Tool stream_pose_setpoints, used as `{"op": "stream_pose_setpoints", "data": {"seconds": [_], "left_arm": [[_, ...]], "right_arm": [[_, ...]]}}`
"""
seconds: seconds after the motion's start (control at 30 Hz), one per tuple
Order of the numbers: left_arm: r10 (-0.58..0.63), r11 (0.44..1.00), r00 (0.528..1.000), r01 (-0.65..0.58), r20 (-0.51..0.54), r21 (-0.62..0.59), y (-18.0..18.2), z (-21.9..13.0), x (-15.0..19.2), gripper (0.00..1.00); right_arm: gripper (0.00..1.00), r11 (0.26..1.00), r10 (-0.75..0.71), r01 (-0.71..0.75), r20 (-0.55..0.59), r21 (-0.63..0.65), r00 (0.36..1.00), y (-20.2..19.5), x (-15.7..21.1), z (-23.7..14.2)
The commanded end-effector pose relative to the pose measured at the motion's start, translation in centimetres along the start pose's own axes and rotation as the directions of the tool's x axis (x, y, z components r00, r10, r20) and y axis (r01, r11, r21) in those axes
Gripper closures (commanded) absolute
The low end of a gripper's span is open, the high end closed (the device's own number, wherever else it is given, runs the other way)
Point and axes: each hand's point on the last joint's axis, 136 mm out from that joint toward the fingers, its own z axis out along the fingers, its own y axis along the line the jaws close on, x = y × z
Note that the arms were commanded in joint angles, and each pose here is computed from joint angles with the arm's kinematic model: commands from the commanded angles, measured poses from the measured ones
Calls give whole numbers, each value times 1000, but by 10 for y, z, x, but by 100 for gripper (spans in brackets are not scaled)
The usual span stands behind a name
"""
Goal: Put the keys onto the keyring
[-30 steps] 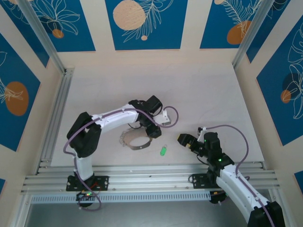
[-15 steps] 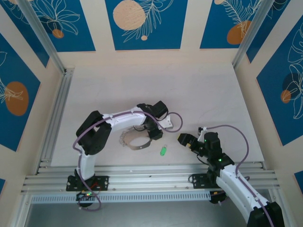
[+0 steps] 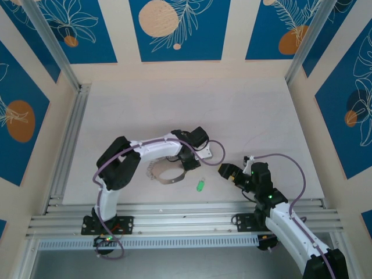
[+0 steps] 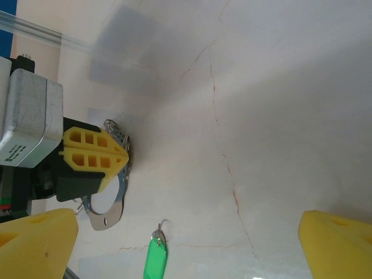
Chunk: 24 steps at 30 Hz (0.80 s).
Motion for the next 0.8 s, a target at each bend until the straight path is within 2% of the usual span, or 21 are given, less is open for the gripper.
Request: {"op": "stream_pose_setpoints", "data": {"seconds": [0.0, 0.4, 0.57, 0.67, 0.77], "left_arm": [[46, 998, 998, -48, -42, -46, -4, 10, 9, 96], [32, 996, 999, -34, -16, -86, -6, -8, 4, 93], [42, 989, 998, -49, -47, -138, -15, -11, 12, 88], [7, 979, 999, -15, -40, -202, -5, -13, 15, 83], [-5, 975, 1000, -1, -28, -221, -3, -14, 14, 83]], "right_arm": [[1, 998, 11, -12, 21, 60, 1000, -15, -2, -1], [1, 998, 15, -17, 23, 62, 1000, -16, -2, -1], [1, 998, 13, -15, 24, 59, 1000, -15, -3, -1], [1, 998, 9, -10, 20, 55, 1000, -14, -2, -1], [1, 999, 7, -8, 18, 53, 1000, -14, -2, -1]]}}
